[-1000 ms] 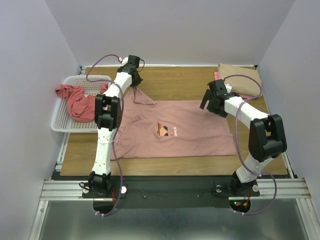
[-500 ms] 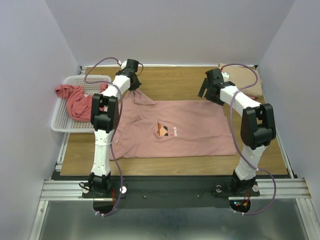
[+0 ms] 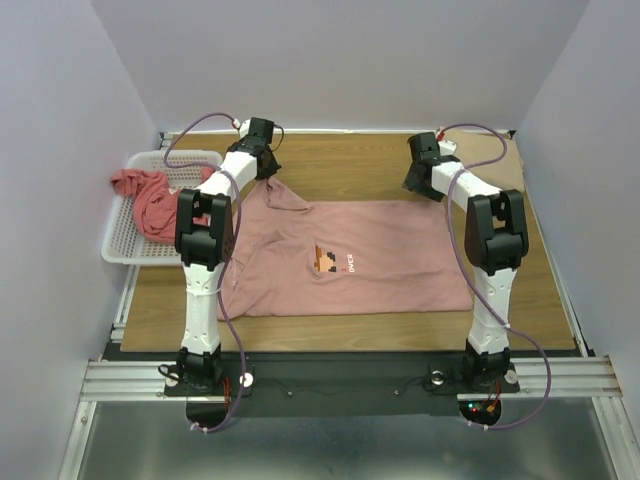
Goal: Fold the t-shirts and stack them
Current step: Fold the tshirt
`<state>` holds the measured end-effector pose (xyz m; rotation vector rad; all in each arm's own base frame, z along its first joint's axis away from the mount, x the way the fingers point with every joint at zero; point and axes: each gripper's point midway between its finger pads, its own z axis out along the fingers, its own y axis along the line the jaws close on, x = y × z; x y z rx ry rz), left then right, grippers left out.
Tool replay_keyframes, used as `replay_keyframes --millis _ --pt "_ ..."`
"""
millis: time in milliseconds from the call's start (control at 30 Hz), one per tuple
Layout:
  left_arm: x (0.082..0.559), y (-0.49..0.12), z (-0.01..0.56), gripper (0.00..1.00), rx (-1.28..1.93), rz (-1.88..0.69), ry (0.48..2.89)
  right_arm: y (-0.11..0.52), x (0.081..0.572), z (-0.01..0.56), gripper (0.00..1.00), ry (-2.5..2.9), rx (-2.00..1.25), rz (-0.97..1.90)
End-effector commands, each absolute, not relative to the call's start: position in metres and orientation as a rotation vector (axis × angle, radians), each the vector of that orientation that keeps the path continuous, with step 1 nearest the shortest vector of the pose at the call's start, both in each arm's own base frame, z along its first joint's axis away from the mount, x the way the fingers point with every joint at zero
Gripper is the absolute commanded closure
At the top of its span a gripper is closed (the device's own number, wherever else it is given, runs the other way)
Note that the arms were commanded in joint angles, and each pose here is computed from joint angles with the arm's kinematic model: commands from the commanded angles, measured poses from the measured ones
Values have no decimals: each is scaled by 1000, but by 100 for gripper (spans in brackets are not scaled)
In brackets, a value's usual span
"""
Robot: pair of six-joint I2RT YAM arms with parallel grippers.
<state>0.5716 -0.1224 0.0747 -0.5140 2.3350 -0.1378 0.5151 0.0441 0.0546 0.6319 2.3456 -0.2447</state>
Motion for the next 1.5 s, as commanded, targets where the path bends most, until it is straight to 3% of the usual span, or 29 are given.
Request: replay_keyframes --millis 0,600,733,867,1033,1467 --pt "571 -121 118 100 -500 -171 2258 38 533 68 32 2269 661 -263" --pt "546 -117 121 100 -528 -187 2255 37 509 34 42 2326 741 -274" --pt "542 -116 123 100 -535 -192 2251 37 501 29 53 2333 765 -278" --pt "536 -117 123 100 -537 -213 2250 35 498 21 77 2341 775 -299" --pt "534 -118 128 100 -535 -226 2245 34 503 28 100 2322 770 -300" --pt "488 -109 148 100 -627 -256 2225 36 473 70 100 2286 703 -307"
